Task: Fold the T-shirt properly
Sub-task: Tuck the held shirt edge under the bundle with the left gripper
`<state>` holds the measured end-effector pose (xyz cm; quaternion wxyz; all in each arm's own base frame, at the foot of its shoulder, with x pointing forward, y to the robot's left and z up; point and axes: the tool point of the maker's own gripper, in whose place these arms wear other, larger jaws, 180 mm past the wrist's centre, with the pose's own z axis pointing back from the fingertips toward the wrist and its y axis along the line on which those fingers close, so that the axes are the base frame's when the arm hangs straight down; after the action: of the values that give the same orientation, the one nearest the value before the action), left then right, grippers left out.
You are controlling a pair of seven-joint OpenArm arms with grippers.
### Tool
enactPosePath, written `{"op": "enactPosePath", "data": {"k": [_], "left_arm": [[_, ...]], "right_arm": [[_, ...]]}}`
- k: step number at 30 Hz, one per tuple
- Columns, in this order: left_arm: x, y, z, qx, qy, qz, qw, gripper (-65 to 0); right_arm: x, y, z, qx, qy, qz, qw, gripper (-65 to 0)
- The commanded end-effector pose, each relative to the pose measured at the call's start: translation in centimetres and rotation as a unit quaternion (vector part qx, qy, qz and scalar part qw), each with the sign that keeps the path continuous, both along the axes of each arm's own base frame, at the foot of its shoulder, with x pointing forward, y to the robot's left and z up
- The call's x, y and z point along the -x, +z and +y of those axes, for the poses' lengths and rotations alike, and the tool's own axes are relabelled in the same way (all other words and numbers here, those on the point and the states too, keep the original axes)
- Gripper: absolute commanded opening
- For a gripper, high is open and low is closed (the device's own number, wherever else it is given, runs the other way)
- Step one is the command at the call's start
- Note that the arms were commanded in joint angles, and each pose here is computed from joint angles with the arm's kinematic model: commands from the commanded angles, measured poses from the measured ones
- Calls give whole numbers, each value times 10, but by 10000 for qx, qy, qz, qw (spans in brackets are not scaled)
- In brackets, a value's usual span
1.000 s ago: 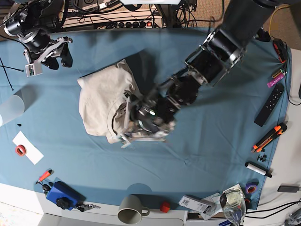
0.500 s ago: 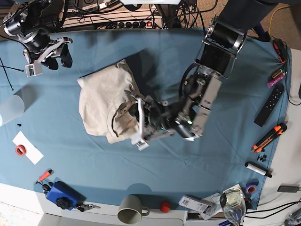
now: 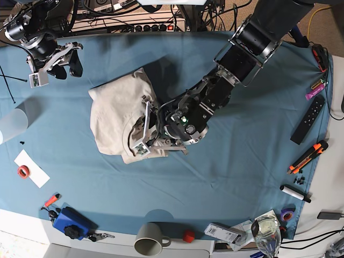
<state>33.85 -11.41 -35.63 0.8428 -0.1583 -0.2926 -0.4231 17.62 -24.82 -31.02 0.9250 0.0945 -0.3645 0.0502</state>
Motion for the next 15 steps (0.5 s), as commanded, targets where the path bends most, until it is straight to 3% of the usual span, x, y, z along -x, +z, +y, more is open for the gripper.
{"op": "enactPosePath", "data": {"k": [1, 6, 15], "left_arm": [[-12, 13, -4, 76, -11, -224, 9997, -464], [-16, -8, 8, -270, 103, -192, 9994, -430], [-27, 3, 7, -239, 150, -347, 9990, -425]], "right_arm": [[-4, 9, 0, 57, 73, -160, 9998, -330], [-3, 8, 0, 58, 76, -148, 9998, -330], [-4, 8, 0, 58, 77, -152, 9998, -330]]}}
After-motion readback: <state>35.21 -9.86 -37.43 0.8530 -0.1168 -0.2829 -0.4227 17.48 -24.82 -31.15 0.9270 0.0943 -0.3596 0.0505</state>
